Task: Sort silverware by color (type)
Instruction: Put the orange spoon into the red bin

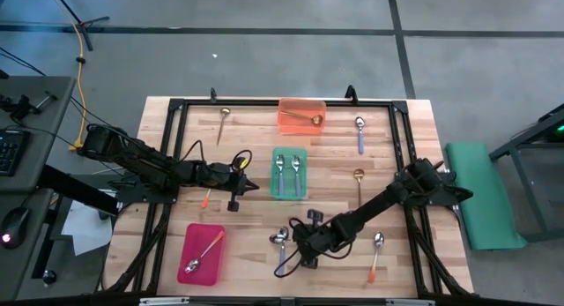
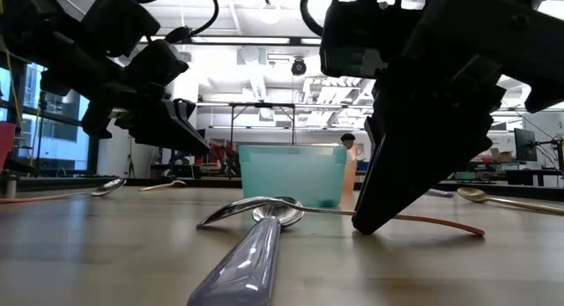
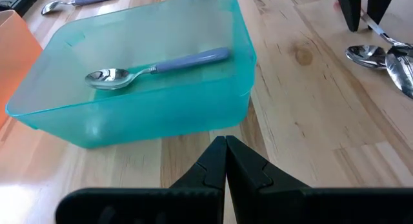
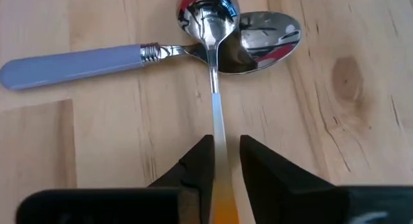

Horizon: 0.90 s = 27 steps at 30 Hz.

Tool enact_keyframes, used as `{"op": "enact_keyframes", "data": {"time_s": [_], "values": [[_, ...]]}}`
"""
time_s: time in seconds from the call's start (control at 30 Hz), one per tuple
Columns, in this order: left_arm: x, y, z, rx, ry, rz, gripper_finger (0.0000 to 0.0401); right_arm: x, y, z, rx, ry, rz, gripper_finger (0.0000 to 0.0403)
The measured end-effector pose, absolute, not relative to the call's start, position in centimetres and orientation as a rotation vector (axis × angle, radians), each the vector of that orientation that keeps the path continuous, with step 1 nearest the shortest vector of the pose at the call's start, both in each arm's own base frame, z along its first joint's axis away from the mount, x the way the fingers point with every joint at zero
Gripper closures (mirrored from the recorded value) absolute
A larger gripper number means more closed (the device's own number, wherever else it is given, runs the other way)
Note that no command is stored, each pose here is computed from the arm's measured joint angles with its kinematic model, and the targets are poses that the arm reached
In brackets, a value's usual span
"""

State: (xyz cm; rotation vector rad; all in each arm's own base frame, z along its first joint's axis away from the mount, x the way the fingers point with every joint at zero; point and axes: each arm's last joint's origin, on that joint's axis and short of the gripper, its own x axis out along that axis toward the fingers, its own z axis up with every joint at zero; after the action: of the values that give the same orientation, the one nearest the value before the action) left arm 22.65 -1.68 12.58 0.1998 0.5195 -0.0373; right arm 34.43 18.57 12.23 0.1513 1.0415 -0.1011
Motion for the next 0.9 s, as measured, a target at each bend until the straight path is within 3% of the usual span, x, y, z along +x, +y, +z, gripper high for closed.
{"op": "enact_keyframes", "data": {"time_s": [0.4, 0.9], "values": [[22.7, -1.7, 12.6, 0.2, 0.518, -0.037, 0.04, 34.6, 18.2, 12.2, 0.128, 1.049, -0.087, 0.0383], [22.6, -1.7, 12.6, 0.201, 0.519, -0.038, 0.04, 34.2, 17.9, 13.6, 0.072, 1.026, -0.069, 0.0387]]}}
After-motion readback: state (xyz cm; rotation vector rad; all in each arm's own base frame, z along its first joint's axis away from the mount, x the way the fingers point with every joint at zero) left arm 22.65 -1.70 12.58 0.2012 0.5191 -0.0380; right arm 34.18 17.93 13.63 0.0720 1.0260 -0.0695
